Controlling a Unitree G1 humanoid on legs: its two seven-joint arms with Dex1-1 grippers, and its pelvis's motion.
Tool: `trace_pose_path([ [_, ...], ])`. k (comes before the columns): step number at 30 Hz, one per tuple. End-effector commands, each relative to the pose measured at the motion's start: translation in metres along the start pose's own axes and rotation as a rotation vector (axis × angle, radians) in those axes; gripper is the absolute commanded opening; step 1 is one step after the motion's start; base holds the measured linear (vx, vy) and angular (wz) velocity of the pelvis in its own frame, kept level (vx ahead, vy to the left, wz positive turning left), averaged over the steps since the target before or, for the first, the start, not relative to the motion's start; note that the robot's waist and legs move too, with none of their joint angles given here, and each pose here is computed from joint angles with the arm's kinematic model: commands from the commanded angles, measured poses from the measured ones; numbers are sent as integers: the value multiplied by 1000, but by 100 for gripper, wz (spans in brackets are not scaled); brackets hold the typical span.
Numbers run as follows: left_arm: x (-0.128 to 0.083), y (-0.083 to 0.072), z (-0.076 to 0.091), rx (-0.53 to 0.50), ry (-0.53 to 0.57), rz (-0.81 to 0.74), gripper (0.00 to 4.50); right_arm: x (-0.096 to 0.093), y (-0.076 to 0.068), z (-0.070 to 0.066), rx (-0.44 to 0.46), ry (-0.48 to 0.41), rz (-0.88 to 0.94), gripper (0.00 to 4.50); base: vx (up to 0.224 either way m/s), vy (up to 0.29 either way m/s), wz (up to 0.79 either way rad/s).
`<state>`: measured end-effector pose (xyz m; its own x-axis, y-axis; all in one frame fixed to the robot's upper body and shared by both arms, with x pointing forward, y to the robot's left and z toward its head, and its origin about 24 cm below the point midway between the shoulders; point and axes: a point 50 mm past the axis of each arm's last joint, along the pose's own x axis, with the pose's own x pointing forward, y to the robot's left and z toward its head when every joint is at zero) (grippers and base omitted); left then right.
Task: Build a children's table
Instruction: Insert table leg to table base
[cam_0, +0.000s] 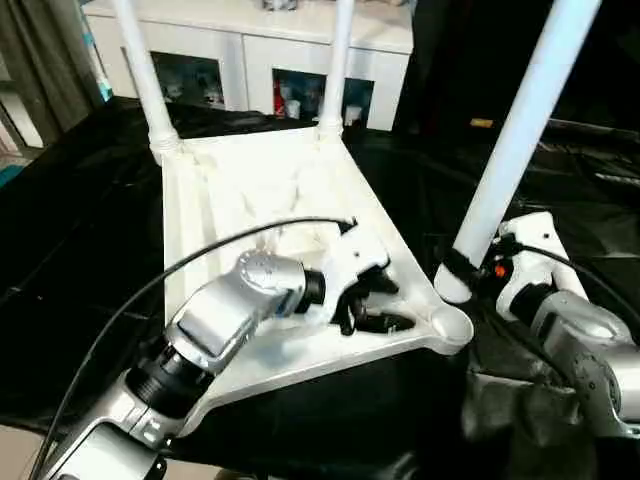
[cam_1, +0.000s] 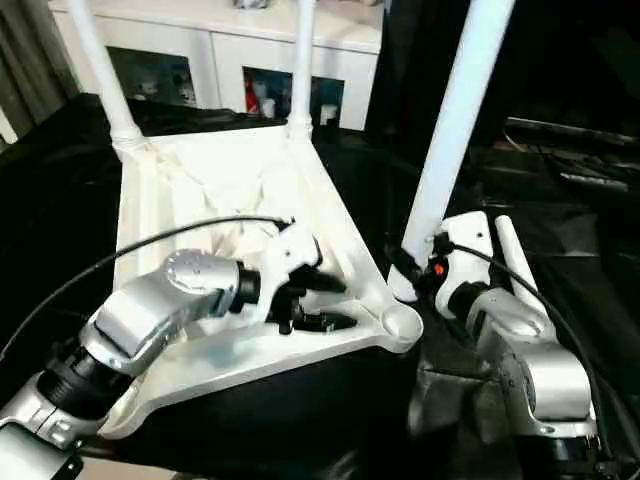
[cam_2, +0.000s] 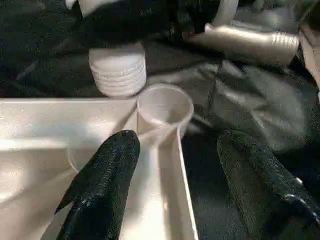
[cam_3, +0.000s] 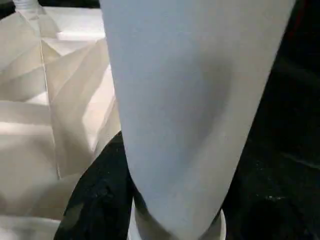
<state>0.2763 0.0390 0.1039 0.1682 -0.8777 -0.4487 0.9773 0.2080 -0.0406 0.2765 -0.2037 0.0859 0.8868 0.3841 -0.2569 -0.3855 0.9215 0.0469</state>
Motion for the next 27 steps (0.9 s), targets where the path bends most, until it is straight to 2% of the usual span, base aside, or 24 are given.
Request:
trace_pose_path([
  [1, 1, 3, -7, 27, 90, 61, 299, -3, 0, 7, -28, -16, -7, 191, 0, 0, 0],
  [2, 1, 3, -7, 28, 95, 64, 271, -3, 1, 7, -27, -16, -7, 191, 0, 0, 0],
  [3, 1, 4, -8, 32, 109, 73, 264, -3, 1, 7, -27, -16, -7, 191, 0, 0, 0],
  [7, 0, 15, -23, 64, 198, 168, 258, -4, 2, 7, -29, -12, -4, 191, 0, 0, 0],
  [8, -1, 15, -25, 62, 204, 171, 224, -4, 2, 7, -30, -11, -3, 191, 0, 0, 0],
  [12, -4, 19, -34, 91, 255, 185, 226, -4, 2, 6, -33, -7, -2, 191, 0, 0, 0],
  [14, -6, 23, -39, 117, 284, 196, 186, -4, 3, 6, -34, -8, 3, 191, 0, 0, 0],
  [16, -9, 26, -42, 151, 301, 193, 184, -4, 4, 7, -34, -11, 9, 191, 0, 0, 0],
  [18, -15, 30, -45, 167, 313, 199, 176, -3, 4, 7, -36, -11, 11, 191, 0, 0, 0],
  [20, -20, 35, -47, 185, 313, 204, 138, -3, 4, 7, -37, -12, 11, 191, 0, 0, 0],
  [22, -29, 38, -49, 270, 315, 165, 144, -2, 4, 8, -37, -14, 11, 191, 0, 0, 0],
  [23, -30, 38, -49, 279, 315, 156, 142, -2, 4, 8, -37, -14, 12, 191, 0, 0, 0],
  [24, -36, 41, -50, 301, 315, 155, 100, -2, 4, 8, -36, -14, 14, 191, 0, 0, 0],
  [27, -52, 52, -51, 300, 318, 188, 93, -2, 5, 7, -33, -15, 20, 191, 0, 0, 0],
])
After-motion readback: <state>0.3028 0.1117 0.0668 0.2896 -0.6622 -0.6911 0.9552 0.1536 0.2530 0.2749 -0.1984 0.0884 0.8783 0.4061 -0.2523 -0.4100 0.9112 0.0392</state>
